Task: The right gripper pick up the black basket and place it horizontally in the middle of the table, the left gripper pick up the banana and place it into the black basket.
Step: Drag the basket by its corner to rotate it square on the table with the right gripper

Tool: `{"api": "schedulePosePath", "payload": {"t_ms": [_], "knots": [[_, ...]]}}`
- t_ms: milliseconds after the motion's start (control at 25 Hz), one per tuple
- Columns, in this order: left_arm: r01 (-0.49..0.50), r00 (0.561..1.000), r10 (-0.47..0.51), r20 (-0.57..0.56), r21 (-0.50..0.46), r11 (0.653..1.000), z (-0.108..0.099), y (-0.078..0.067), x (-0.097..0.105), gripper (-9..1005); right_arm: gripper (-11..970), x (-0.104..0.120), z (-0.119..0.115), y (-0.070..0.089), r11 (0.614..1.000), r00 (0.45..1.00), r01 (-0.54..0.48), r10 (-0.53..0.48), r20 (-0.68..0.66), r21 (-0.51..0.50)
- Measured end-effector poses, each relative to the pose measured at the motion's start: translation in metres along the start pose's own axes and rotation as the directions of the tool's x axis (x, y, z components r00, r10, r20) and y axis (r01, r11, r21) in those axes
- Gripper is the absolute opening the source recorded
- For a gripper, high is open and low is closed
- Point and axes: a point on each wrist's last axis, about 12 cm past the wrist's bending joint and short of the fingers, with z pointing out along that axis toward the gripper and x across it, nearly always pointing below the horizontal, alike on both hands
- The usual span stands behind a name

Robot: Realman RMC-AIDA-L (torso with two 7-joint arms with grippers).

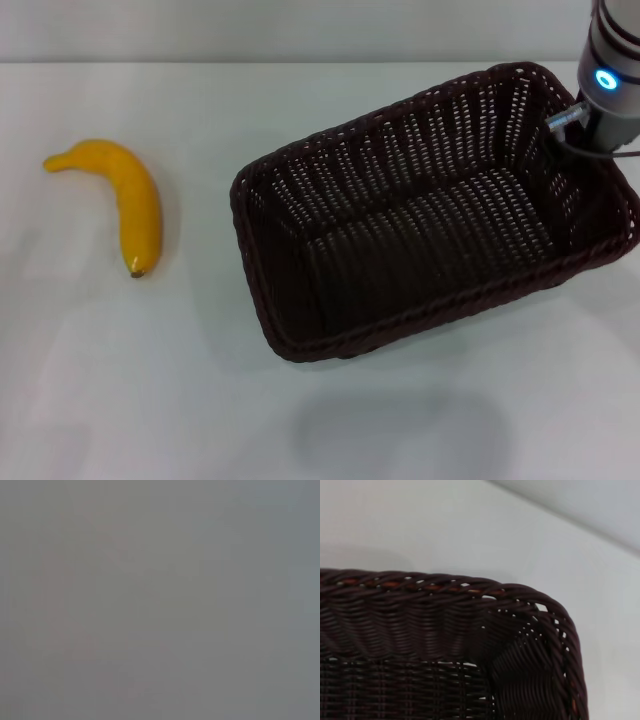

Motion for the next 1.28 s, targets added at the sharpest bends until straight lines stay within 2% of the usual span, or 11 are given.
{"api": "schedulePosePath", "payload": {"t_ms": [80, 160, 280, 480, 840, 960, 1080, 1160, 1280], "knots": [[-0.003, 1.000, 0.003, 0.002, -0.001, 1.000, 0.000, 0.001, -0.001, 876, 186, 0.001, 0.001, -0.005, 1.000, 1.000, -0.006, 0.006, 0.016, -0.031], [-0.006, 1.000, 0.006, 0.008, -0.001, 1.000, 0.001, 0.001, -0.001, 876, 191, 0.004, 0.006, -0.007, 0.993, 1.000, -0.019, 0.018, -0.007, -0.118], [-0.010, 1.000, 0.010, 0.012, 0.000, 1.000, 0.002, 0.001, -0.002, 876, 199, 0.007, 0.015, -0.004, 0.972, 0.999, -0.025, 0.017, -0.034, -0.232], [-0.010, 1.000, 0.010, 0.011, -0.002, 1.000, 0.002, 0.001, -0.002, 876, 212, 0.010, 0.018, 0.000, 0.940, 0.995, -0.074, 0.047, -0.091, -0.333], [-0.015, 1.000, 0.015, 0.005, -0.004, 1.000, 0.003, 0.001, -0.002, 876, 236, 0.015, 0.020, -0.002, 0.926, 0.989, -0.116, 0.076, -0.123, -0.358], [-0.011, 1.000, 0.011, -0.003, -0.002, 1.000, 0.003, 0.003, -0.001, 876, 342, 0.016, 0.013, -0.005, 0.928, 0.992, -0.111, 0.082, -0.096, -0.356], [0.018, 0.999, -0.018, -0.034, 0.020, 1.000, 0.005, 0.007, -0.002, 876, 448, 0.018, 0.000, -0.015, 0.930, 0.993, -0.121, 0.117, -0.032, -0.348], [0.068, 0.995, -0.062, -0.083, 0.070, 0.995, 0.011, 0.014, -0.006, 875, 448, 0.021, -0.006, -0.021, 0.933, 0.991, -0.123, 0.135, 0.012, -0.338], [0.166, 0.970, -0.134, -0.202, 0.149, 0.975, 0.025, 0.029, -0.018, 875, 448, 0.030, -0.018, -0.036, 0.952, 0.976, -0.108, 0.156, 0.153, -0.285]]}}
